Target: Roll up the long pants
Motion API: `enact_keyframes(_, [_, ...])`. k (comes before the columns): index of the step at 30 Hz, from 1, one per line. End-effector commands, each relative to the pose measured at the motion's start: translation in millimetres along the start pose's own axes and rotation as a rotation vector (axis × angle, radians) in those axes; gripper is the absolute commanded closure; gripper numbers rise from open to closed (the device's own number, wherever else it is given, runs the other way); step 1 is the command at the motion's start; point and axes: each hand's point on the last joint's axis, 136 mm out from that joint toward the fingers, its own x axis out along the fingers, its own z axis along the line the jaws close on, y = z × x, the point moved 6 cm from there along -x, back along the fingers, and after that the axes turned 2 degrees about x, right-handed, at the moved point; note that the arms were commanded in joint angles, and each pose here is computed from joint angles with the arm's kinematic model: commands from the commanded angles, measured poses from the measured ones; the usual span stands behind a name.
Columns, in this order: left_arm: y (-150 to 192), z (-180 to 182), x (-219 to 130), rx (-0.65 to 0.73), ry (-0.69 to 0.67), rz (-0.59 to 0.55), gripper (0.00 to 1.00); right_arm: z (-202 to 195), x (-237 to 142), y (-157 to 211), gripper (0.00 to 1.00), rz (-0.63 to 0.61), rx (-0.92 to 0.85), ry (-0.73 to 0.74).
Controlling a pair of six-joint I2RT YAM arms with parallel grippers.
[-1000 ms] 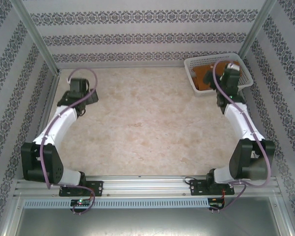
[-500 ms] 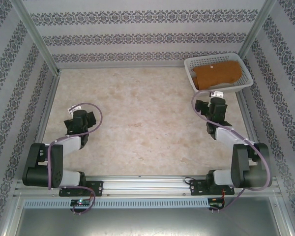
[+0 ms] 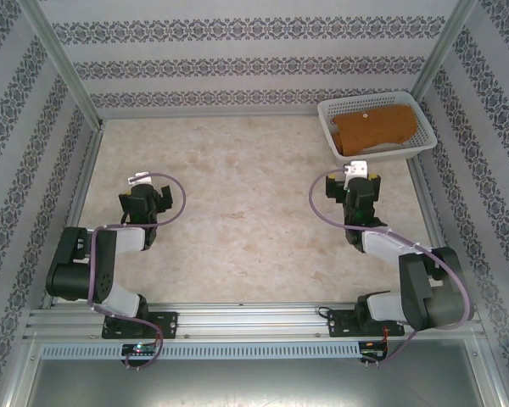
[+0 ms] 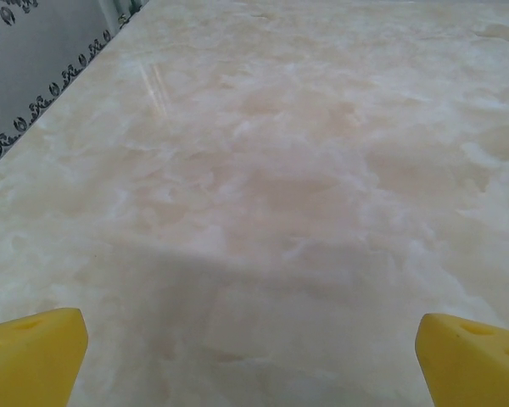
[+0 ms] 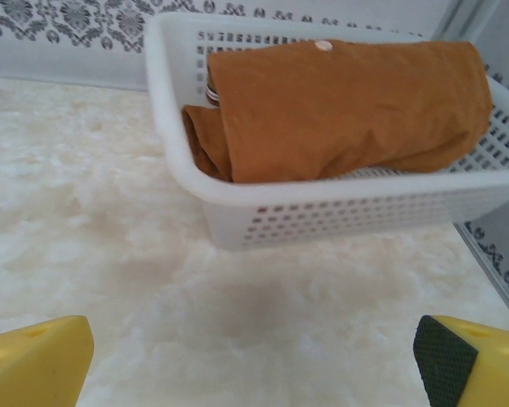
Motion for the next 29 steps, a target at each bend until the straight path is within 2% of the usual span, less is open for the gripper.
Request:
enact_keyframes(1, [-11, -7, 1, 0.021, 0.033, -0.044, 0.0, -1, 1, 10, 0.02, -0.035, 0.009, 0.045])
enact_keyframes(4, [-10, -9, 0, 0.031, 0.052, -0.051, 0.0, -4, 21, 15, 0.02, -0.023, 0.036, 0.053])
enact_keyframes(6, [-7, -14, -3, 0.042, 0.106, -0.073, 0.0, -7, 22, 17, 0.02, 0.047, 0.048, 0.029])
enact_keyframes(7, [3, -13, -2, 0.033, 0.124, -0.084, 0.0, -9, 19, 19, 0.02, 0.006, 0.065, 0.01])
enact_keyframes(8, [2, -10, -2, 0.013, 0.111, -0.16, 0.0, -13, 16, 21, 0.02, -0.032, 0.1, -0.003])
enact_keyframes(9, [3, -10, -3, 0.012, 0.113, -0.112, 0.0, -16, 15, 31, 0.02, -0.025, 0.126, -0.029])
enact_keyframes(10, [2, -10, -2, 0.019, 0.108, -0.083, 0.0, -21, 15, 34, 0.02, -0.102, 0.152, -0.01])
enact_keyframes(11, [1, -10, -2, 0.015, 0.107, -0.139, 0.0, -19, 16, 36, 0.02, -0.087, 0.143, -0.001])
enact_keyframes(13, [4, -10, -2, 0.02, 0.11, -0.086, 0.0, -19, 19, 31, 0.02, -0.005, 0.142, -0.026])
enact_keyframes(14, [2, -10, -2, 0.017, 0.107, -0.124, 0.0, -18, 19, 31, 0.02, -0.069, 0.143, -0.032])
enact_keyframes(15, [3, -10, -2, 0.019, 0.109, -0.102, 0.0, -18, 19, 30, 0.02, -0.084, 0.14, -0.024])
enact_keyframes(17, [2, -11, -3, 0.024, 0.118, -0.112, 0.0, -17, 18, 31, 0.02, -0.015, 0.133, -0.028])
enact_keyframes(19, [2, -13, -2, 0.032, 0.135, -0.103, 0.0, -18, 19, 30, 0.02, -0.044, 0.138, -0.033])
enact_keyframes(29, [2, -16, -2, 0.041, 0.158, -0.096, 0.0, -17, 19, 30, 0.02, -0.032, 0.137, -0.045])
